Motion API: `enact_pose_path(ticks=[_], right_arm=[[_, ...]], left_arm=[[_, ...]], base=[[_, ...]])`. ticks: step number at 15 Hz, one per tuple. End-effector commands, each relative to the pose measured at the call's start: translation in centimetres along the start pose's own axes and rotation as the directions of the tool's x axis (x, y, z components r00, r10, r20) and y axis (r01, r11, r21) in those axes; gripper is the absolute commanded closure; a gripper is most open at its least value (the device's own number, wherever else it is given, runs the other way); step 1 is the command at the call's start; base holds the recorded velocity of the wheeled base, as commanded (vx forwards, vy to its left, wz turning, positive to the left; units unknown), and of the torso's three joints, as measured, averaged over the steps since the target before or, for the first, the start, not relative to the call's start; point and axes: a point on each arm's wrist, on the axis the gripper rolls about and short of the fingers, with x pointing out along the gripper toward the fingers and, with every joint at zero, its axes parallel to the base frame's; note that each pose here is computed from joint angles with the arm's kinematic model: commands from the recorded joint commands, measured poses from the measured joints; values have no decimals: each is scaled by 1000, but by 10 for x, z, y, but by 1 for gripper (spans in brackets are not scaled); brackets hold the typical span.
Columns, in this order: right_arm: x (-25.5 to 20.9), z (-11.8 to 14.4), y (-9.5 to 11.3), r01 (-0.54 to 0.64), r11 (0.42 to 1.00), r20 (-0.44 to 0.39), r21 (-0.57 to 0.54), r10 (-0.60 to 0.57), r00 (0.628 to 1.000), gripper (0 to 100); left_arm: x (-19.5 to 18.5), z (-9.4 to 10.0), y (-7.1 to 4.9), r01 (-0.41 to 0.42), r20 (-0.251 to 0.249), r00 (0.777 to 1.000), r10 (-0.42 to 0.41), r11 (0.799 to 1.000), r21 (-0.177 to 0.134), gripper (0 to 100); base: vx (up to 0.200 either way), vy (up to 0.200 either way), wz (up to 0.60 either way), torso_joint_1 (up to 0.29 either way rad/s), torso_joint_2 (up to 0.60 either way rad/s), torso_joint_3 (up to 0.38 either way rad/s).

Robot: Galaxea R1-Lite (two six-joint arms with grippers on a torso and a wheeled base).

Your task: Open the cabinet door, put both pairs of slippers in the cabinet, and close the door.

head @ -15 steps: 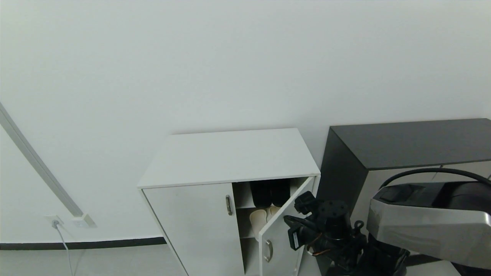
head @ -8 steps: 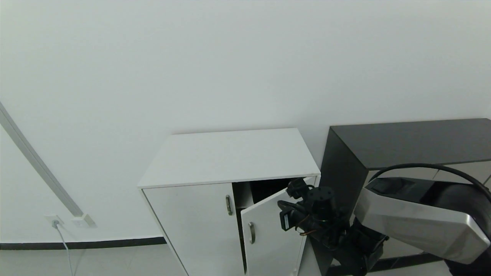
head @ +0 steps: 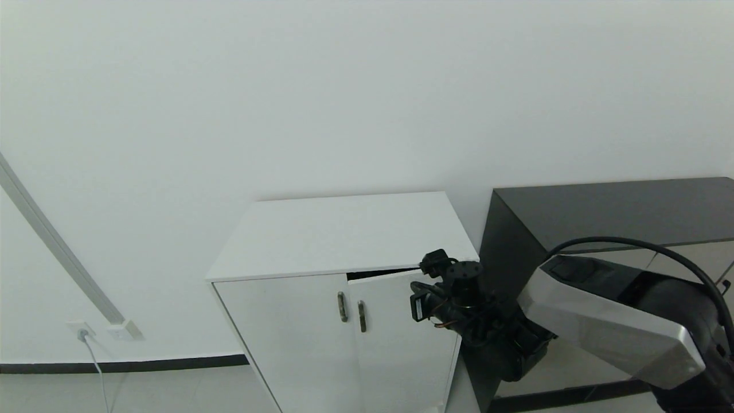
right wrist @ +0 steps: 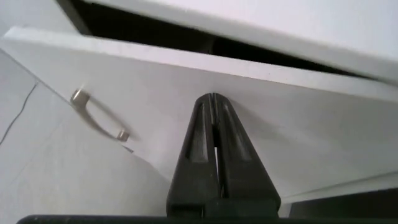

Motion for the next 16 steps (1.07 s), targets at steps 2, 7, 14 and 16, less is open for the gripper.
enact_pose_path(ticks=[2, 7, 14, 16], right_arm=[[9, 5, -4, 9, 1000, 29, 4, -9, 1000, 100], [12, 5, -6, 14, 1000, 23, 4, -14, 1000, 100], [-30, 25, 0, 48, 999, 59, -6, -48, 997, 100], [-54, 31, -6, 96, 995, 78, 0, -95, 992, 100]], left_arm=[[0, 0, 0, 1, -1, 1000, -1, 1000, 0, 100], [0, 0, 0, 0, -1, 1000, 0, 1000, -2, 100], [0, 0, 0, 0, -1, 1000, 0, 1000, -2, 100], [0, 0, 0, 0, -1, 1000, 0, 1000, 0, 100]], base=[[0, 0, 0, 0, 0, 0], [0, 0, 0, 0, 0, 0], [0, 0, 0, 0, 0, 0], [0, 0, 0, 0, 0, 0]])
